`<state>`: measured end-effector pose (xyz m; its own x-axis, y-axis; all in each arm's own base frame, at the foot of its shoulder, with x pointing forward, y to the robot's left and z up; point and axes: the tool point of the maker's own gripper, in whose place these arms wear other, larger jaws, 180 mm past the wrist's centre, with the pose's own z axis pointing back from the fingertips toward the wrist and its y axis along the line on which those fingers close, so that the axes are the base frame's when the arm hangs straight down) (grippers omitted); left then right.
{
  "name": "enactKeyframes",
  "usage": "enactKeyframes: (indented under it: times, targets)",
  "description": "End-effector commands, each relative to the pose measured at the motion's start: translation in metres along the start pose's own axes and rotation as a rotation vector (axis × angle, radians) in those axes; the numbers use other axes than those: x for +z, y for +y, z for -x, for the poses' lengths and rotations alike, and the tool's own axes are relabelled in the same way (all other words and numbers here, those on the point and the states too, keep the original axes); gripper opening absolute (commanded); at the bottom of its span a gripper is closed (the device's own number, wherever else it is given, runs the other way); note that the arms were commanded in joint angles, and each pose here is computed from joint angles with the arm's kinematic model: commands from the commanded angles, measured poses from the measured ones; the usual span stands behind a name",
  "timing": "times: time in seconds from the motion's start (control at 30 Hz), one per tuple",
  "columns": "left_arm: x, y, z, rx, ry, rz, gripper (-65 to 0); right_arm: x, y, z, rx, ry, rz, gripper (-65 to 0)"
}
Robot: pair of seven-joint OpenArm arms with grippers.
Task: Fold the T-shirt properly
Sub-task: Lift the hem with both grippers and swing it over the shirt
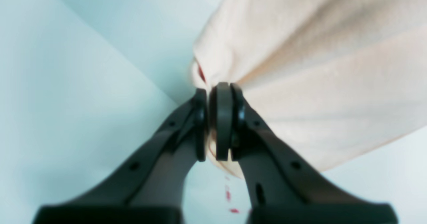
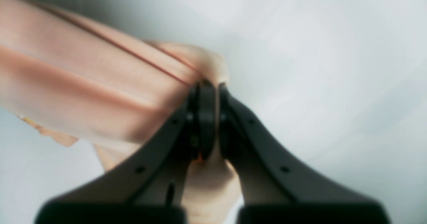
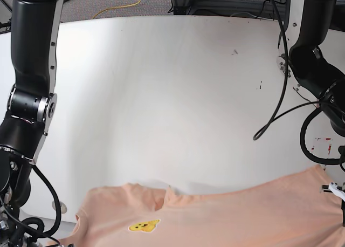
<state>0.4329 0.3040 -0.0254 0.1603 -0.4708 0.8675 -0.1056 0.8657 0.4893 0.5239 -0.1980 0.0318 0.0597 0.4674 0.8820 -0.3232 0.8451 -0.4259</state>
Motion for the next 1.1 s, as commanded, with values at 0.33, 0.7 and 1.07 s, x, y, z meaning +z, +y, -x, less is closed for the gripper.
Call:
enactKeyframes:
  times: [0.33, 0.7, 1.07]
  targets:
    - [0.004, -0.004, 0.027, -0.023, 0.066, -0.003, -65.0, 0.031, 0.026, 0.028, 0.178, 0.065, 0.036, -65.0]
    - [0.032, -0.061, 0.123, -0.097, 0.261, 0.125, -65.0, 0.061, 0.114, 0.178, 0.064, 0.275, -0.091, -65.0]
    - [0.074, -0.122, 0.2, -0.094, 0.351, 0.292, -65.0, 0.109, 0.162, 0.285, -0.154, 0.481, -0.129, -65.0]
